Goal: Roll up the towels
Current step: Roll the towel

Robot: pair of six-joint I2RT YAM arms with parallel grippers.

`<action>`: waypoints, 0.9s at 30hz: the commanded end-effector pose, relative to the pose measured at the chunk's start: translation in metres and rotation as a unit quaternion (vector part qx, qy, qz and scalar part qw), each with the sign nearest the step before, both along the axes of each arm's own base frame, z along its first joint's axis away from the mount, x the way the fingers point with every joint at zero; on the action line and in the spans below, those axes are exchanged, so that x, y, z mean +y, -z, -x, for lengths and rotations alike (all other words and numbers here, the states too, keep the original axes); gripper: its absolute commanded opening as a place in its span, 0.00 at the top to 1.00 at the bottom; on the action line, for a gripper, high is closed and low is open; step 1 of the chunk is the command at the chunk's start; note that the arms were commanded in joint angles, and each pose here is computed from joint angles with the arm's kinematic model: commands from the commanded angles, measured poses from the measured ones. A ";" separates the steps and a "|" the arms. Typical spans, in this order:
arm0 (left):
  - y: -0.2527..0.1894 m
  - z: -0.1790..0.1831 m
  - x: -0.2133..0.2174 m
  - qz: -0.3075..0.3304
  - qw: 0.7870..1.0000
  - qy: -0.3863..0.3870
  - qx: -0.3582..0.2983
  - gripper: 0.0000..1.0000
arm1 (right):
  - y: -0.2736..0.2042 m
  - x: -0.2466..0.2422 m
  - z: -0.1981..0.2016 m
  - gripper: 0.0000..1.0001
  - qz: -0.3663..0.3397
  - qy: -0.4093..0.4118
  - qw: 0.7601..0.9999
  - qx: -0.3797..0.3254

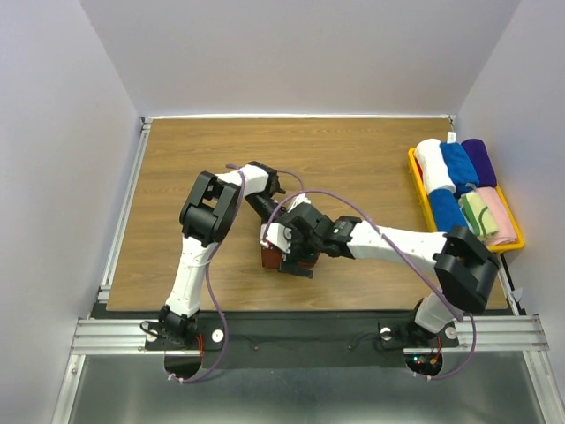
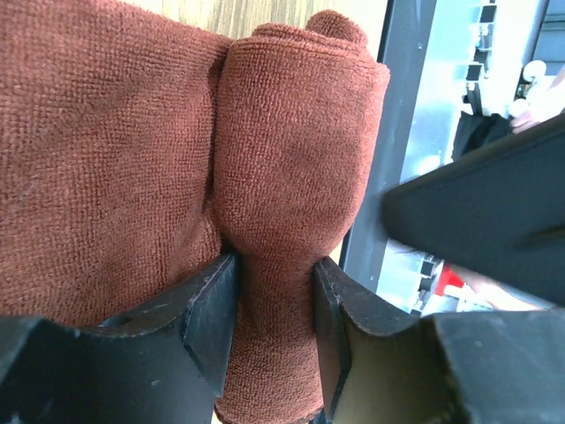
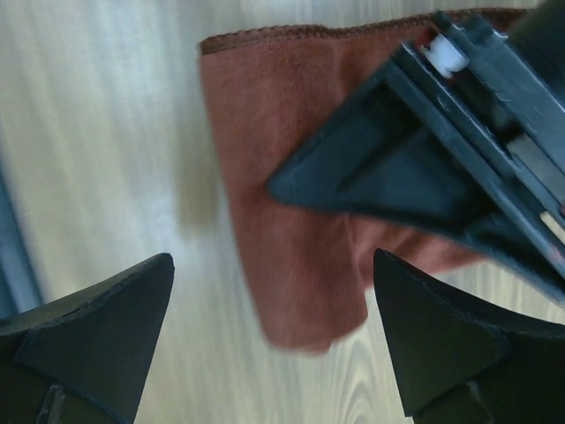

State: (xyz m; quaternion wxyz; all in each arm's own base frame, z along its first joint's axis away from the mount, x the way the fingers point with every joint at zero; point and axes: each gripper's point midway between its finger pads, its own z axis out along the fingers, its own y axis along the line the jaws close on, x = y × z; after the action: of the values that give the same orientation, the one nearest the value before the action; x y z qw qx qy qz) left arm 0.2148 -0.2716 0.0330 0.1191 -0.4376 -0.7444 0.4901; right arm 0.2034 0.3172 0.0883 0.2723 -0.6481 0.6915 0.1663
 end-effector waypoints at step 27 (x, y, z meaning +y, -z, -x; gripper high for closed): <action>-0.086 -0.129 0.099 0.066 0.933 -0.140 -0.326 0.01 | 0.053 -0.007 0.053 0.99 0.029 -0.035 0.993 0.108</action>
State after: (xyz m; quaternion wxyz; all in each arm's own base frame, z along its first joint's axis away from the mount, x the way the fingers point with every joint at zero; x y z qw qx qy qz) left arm 0.3100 -0.2085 0.0816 -0.1211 -0.4833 -0.7540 0.4281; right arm 0.1864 0.3191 0.0375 0.2659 -0.6853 0.6639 0.1375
